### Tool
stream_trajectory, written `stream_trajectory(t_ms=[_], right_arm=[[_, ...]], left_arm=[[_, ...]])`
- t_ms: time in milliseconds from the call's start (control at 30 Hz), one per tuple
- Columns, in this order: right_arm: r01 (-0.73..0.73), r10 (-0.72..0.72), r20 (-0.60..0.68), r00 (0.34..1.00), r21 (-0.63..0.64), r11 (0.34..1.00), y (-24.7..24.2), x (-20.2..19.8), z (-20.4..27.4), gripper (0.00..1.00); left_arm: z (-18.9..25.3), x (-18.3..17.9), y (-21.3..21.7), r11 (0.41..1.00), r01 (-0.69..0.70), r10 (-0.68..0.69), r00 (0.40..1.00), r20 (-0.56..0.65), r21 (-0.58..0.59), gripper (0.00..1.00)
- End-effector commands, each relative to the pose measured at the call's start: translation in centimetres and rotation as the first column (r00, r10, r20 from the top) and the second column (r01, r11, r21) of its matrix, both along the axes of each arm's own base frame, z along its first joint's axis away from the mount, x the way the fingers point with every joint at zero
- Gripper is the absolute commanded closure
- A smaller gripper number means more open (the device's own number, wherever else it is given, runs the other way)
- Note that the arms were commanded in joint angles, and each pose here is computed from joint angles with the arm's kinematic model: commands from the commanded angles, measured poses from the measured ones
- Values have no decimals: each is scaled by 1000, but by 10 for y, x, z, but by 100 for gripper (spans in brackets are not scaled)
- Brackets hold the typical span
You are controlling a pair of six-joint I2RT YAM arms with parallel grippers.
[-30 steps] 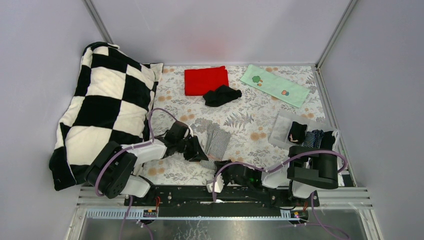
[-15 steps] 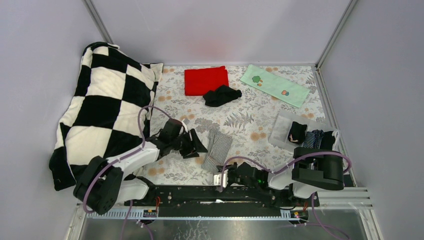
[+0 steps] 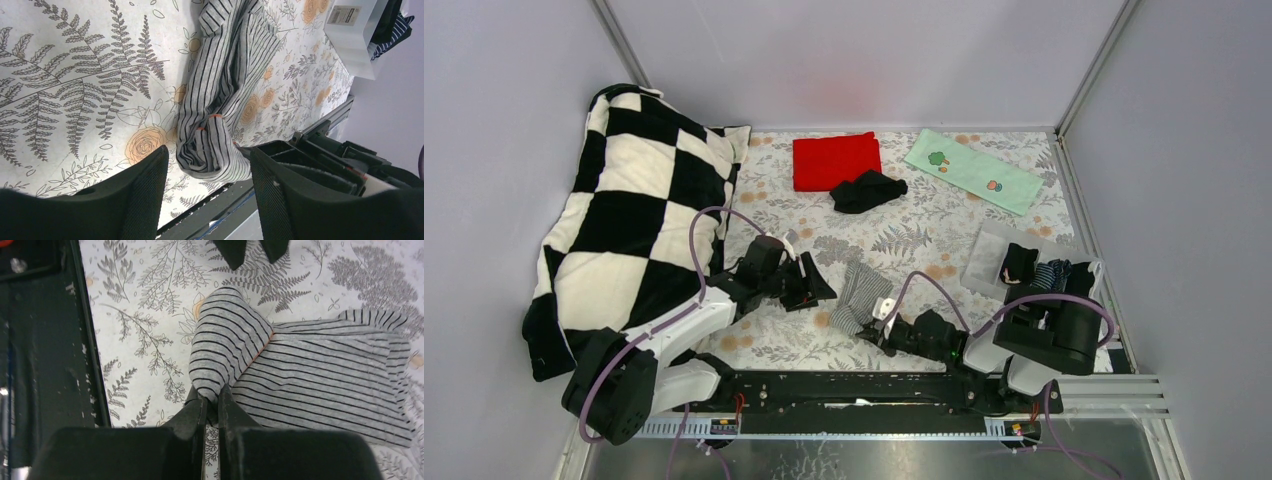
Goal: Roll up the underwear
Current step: Roll the underwear to the center of the board.
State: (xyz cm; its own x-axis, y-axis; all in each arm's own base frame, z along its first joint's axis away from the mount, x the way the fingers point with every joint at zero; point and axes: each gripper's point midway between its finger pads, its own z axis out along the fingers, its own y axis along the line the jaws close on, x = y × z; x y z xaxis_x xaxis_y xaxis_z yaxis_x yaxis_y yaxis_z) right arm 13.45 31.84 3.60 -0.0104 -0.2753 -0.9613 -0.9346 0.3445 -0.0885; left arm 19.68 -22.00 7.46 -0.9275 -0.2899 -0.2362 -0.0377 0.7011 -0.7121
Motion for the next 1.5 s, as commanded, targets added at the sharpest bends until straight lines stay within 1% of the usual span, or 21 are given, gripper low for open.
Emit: stream_trajectory(t_ms=[0, 200, 367, 533, 667, 800, 1000, 1267, 1467], right_arm=[[77, -37, -214, 976, 182, 980, 8, 2, 21, 97], [198, -91, -417, 904, 220, 955, 6, 9, 17, 97], [345, -162, -574, 803, 226, 911, -3, 18, 12, 97], [442, -195, -683, 704, 206, 873, -7, 21, 5, 99], [534, -272, -726, 632, 153, 832, -14, 30, -5, 100], [613, -367, -757, 540, 56, 788, -25, 35, -19, 100], [687, -510, -749, 424, -101, 719, -42, 40, -37, 100], [697, -607, -738, 297, -266, 665, -51, 44, -48, 98], [645, -641, -742, 198, -393, 655, -60, 45, -59, 94]], left_arm=[[-1, 3, 2, 1000, 13, -13, 1000, 24, 14, 35], [-2, 3, 3, 1000, 10, -11, 1000, 27, 17, 35], [-5, 2, 3, 1000, 16, -16, 1000, 27, 12, 35], [-10, 1, 0, 999, 38, -38, 999, 20, 10, 34], [-15, 2, -1, 999, 49, -49, 999, 16, 16, 34], [-18, 5, -5, 998, 60, -60, 998, 17, 6, 34], [-18, 7, -12, 996, 83, -82, 996, 27, -21, 34], [-19, 7, -25, 990, 138, -136, 989, 52, -32, 33], [-32, 7, -31, 988, 155, -154, 987, 37, -10, 33]])
